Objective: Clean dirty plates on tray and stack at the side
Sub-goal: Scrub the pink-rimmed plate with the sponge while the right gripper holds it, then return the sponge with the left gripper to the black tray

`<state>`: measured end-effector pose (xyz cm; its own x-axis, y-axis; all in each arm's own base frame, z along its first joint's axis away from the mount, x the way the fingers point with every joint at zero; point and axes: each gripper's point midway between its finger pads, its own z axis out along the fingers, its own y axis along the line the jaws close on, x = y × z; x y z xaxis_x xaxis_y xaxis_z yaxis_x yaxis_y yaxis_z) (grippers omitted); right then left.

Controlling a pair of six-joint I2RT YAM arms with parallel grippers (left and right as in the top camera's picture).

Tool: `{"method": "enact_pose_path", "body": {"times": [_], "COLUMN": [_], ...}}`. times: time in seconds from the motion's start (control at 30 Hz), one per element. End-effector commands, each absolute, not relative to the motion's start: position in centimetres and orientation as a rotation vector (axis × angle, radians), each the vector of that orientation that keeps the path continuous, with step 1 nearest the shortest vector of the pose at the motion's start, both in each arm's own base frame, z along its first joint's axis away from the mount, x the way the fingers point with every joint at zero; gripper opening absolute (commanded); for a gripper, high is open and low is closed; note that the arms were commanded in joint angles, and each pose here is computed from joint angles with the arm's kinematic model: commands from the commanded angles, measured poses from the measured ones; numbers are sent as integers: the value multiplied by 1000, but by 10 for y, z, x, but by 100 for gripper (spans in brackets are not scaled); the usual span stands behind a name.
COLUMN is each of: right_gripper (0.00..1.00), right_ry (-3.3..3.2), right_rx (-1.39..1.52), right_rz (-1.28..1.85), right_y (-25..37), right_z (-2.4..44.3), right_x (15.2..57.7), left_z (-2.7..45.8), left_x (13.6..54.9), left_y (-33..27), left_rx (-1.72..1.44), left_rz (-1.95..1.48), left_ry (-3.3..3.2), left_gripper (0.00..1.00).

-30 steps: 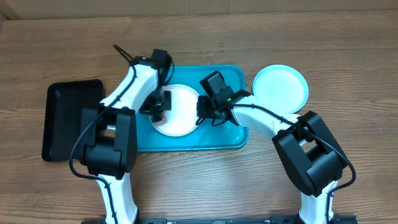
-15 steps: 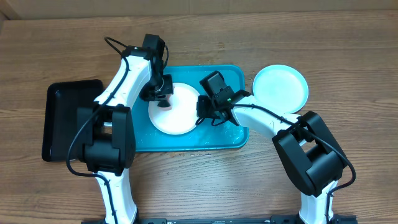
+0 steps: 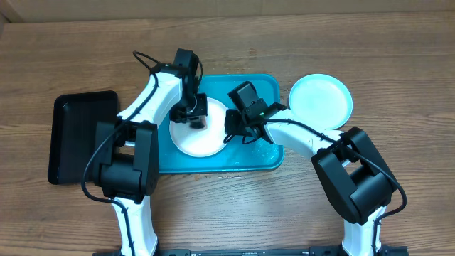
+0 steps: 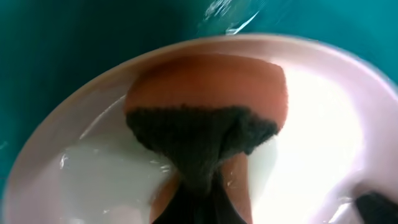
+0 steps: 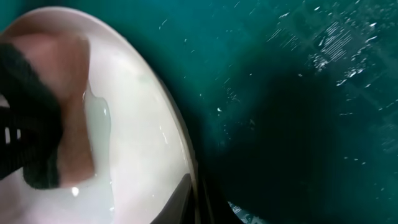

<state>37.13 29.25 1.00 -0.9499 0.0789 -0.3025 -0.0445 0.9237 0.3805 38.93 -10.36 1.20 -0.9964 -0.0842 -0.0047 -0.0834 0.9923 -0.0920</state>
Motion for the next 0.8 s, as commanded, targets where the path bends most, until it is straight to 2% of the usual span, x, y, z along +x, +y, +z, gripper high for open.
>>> {"method": "enact_pose_path", "body": {"times": [0.0,0.13,0.27,0.5,0.77], "right_gripper": [6,6,6,6,6], "right_ry": [2773,2772,2772,2773,2776], "right_rx": [37,37,37,37,37], "right_rz": [531,531,531,531,528], "right_y": [287,287,287,287,286], "right_z": [5,5,5,5,5], "right_x": [373,373,373,373,373], "left_z": [-4,17,49,107,122], "left_x": [359,358,368,394,402], "left_y": [-55,-24,-9,1,37], "left_rx": [-137,-247,-350,-441,-600], "left_rz": [298,578,717,782,736], "left_ry": [3200,3151,3072,2925,2885], "left_gripper": [4,4,4,4,4]}}
